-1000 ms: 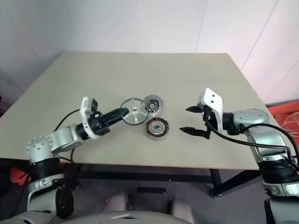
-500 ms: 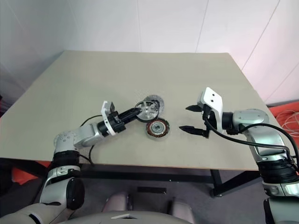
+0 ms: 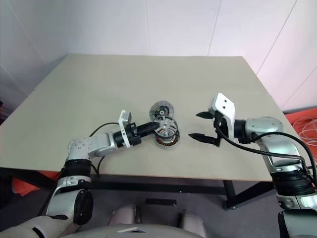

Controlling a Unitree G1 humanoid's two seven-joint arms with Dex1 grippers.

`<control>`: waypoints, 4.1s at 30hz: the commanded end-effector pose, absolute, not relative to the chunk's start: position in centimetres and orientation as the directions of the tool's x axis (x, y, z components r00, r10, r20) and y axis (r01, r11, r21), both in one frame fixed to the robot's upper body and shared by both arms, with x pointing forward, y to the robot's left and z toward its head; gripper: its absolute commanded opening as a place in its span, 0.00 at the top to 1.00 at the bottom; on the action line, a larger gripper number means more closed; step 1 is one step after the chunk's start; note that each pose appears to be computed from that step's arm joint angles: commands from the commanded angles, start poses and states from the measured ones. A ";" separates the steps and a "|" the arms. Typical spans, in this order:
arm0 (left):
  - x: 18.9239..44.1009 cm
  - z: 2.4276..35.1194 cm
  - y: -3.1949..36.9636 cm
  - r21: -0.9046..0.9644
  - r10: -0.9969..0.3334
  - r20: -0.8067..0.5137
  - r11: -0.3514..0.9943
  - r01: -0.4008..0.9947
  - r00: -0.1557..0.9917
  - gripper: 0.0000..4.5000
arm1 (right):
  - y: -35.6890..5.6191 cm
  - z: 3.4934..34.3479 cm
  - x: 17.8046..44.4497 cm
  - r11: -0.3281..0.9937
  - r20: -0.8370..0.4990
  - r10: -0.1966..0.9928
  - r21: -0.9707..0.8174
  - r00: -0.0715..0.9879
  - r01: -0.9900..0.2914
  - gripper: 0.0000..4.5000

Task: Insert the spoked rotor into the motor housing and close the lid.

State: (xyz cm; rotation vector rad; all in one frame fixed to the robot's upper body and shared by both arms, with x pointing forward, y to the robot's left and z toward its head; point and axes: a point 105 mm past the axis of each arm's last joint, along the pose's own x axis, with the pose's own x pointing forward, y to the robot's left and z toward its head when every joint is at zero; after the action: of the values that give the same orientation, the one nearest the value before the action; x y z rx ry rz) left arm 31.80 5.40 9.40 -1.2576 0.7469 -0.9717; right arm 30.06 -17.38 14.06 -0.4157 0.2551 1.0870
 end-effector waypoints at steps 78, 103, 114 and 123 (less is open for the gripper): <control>33.9 16.3 17.3 -0.442 -0.745 -0.121 0.632 0.636 0.656 0.01 | -12.1 15.0 32.1 0.429 -0.256 0.835 -0.253 0.487 -0.867 0.00; 35.1 16.7 17.8 0.021 -0.799 -0.048 0.599 0.800 0.599 0.00 | -8.5 7.7 32.7 0.399 -0.357 0.820 -0.205 0.448 -0.894 0.99; 34.4 16.0 17.2 -0.014 -0.804 -0.064 0.593 0.805 0.591 0.00 | -9.0 8.0 32.8 0.378 -0.370 0.819 -0.227 0.439 -0.898 0.99; 33.7 16.4 17.4 -0.046 -0.828 -0.041 0.561 0.826 0.560 0.00 | -11.2 12.6 31.4 0.177 -0.466 0.836 -0.269 0.289 -0.947 0.99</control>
State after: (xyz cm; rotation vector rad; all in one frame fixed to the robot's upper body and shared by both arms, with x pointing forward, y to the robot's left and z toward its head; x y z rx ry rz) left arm 33.92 17.44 14.58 -0.0439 0.1200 -0.9521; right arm 31.58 -11.51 10.28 -0.5261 0.2934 1.2287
